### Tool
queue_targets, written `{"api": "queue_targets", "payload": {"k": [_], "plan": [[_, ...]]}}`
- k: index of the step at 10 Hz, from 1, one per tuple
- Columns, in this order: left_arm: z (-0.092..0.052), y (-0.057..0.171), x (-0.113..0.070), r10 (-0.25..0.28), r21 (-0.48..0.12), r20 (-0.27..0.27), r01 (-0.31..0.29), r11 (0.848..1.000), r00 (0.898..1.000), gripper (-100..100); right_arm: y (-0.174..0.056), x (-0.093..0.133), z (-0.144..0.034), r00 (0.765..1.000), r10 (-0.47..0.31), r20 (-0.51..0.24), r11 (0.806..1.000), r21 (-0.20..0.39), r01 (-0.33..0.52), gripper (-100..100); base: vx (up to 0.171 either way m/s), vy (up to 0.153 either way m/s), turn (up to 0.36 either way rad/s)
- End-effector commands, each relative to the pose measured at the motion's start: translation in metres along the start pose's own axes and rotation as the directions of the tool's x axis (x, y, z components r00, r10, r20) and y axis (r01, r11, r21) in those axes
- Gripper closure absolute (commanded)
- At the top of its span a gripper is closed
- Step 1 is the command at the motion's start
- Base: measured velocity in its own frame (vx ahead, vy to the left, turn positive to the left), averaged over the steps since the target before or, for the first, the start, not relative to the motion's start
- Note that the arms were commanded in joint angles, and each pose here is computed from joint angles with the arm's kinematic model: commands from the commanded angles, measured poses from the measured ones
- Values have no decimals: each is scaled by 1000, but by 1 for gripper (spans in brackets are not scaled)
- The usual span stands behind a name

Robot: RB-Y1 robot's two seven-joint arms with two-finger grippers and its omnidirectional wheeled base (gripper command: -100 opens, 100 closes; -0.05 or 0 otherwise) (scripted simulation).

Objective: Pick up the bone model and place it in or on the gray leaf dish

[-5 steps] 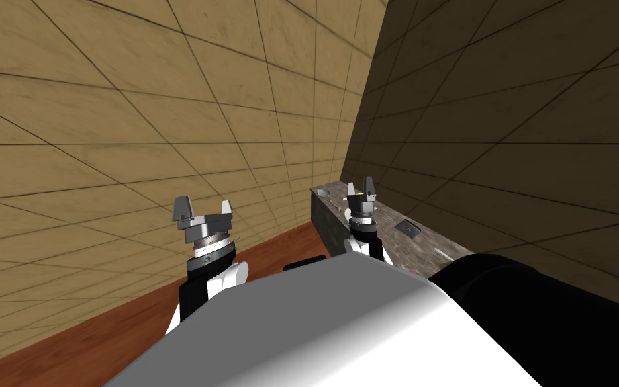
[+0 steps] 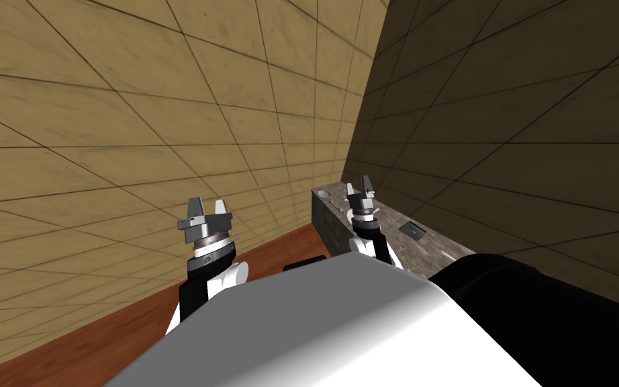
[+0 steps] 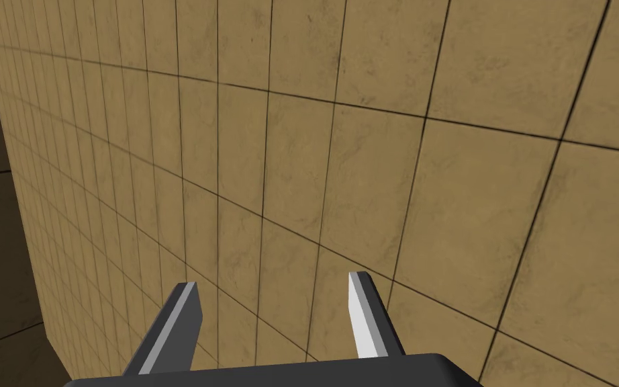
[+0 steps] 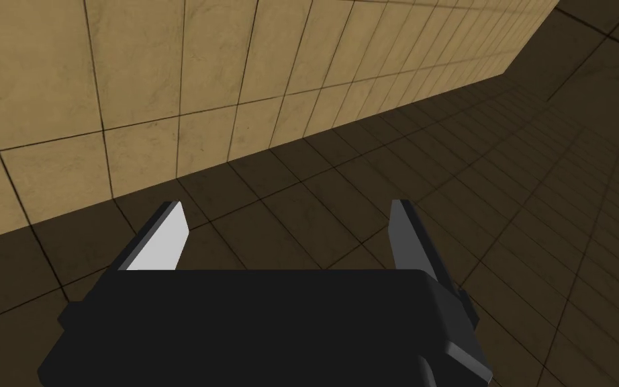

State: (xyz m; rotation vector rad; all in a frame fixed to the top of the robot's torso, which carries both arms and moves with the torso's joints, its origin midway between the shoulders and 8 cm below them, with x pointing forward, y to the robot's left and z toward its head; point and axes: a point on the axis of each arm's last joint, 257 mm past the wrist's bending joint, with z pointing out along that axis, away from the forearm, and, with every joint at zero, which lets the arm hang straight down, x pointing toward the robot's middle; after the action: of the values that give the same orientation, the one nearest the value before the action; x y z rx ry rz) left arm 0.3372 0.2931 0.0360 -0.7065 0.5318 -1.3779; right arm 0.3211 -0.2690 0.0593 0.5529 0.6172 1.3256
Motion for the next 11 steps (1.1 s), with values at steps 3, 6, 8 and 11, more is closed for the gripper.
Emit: {"api": "queue_targets", "payload": {"k": [3,6,8,11], "plan": [[0,0,0,0,0,0,0,1000,1000,0,-20,-8,3,999,40,-10,996,79,-39,-100,59,26,-9],[0,0,0,0,0,0,0,1000,1000,0,-36,-16,5,997,80,-6,986,144,-78,-100,69,17,-17],[0,0,0,0,0,0,0,1000,1000,0,-46,-21,6,995,103,-1,978,184,-101,-100,59,7,-15],[0,0,0,0,0,0,0,1000,1000,0,-62,-26,5,992,128,11,961,247,-127,-100,58,8,-17]]}}
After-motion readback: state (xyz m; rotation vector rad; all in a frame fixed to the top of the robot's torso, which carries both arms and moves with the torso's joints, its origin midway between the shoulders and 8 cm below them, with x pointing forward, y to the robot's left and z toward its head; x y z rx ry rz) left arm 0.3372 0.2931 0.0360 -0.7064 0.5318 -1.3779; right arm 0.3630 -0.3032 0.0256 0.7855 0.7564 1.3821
